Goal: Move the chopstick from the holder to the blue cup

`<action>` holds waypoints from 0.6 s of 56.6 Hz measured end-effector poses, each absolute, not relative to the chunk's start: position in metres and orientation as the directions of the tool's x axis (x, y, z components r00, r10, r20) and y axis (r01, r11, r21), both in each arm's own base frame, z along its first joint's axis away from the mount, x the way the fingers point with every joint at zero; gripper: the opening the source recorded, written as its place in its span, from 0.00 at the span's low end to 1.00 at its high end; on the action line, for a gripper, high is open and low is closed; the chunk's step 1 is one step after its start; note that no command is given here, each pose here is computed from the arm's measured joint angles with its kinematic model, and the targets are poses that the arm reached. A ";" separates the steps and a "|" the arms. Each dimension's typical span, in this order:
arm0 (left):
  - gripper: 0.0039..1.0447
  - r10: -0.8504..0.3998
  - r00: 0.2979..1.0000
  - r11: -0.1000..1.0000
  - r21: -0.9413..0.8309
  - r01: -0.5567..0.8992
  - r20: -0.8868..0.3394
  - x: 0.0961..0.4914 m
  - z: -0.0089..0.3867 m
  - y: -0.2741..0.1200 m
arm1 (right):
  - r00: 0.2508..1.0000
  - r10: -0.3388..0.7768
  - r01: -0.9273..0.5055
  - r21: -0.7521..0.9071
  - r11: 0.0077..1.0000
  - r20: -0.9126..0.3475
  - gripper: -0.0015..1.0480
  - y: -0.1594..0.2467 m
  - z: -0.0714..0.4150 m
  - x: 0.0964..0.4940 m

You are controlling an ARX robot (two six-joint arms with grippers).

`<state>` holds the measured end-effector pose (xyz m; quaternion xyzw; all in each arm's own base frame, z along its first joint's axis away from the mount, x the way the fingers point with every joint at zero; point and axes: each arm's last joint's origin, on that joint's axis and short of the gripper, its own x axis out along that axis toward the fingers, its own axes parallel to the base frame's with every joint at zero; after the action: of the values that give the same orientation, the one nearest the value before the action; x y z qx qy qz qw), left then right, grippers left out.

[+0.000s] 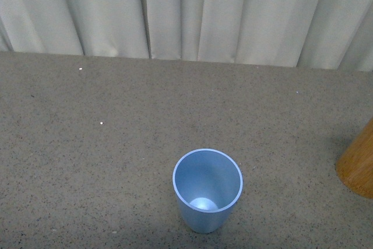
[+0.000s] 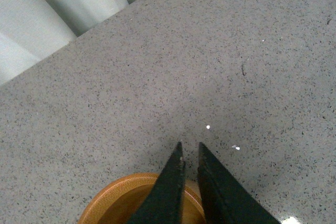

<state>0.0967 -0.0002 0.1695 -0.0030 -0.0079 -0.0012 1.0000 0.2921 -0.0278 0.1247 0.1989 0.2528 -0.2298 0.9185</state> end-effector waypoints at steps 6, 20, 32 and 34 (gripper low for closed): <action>0.94 -0.003 1.000 1.000 -0.006 0.003 0.016 0.097 0.170 0.000 | 0.787 -0.319 0.513 0.273 0.814 -0.528 0.01 -0.028 0.135 0.291; 0.94 -0.002 1.000 1.000 -0.006 0.002 0.016 0.097 0.170 0.000 | 0.822 -0.335 0.501 0.305 0.810 -0.461 0.01 -0.032 0.161 0.285; 0.94 -0.002 1.000 1.000 -0.006 0.002 0.016 0.097 0.170 0.000 | 0.848 -0.344 0.487 0.334 0.807 -0.404 0.01 -0.035 0.185 0.276; 0.94 -0.002 1.000 1.000 -0.006 0.002 0.016 0.097 0.170 0.000 | 0.851 -0.346 0.484 0.337 0.808 -0.394 0.01 -0.035 0.188 0.274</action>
<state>0.0967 -0.0002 0.1695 -0.0030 -0.0079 -0.0012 1.0000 0.2743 -0.0348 0.1884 0.2173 0.1590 -0.2214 0.9373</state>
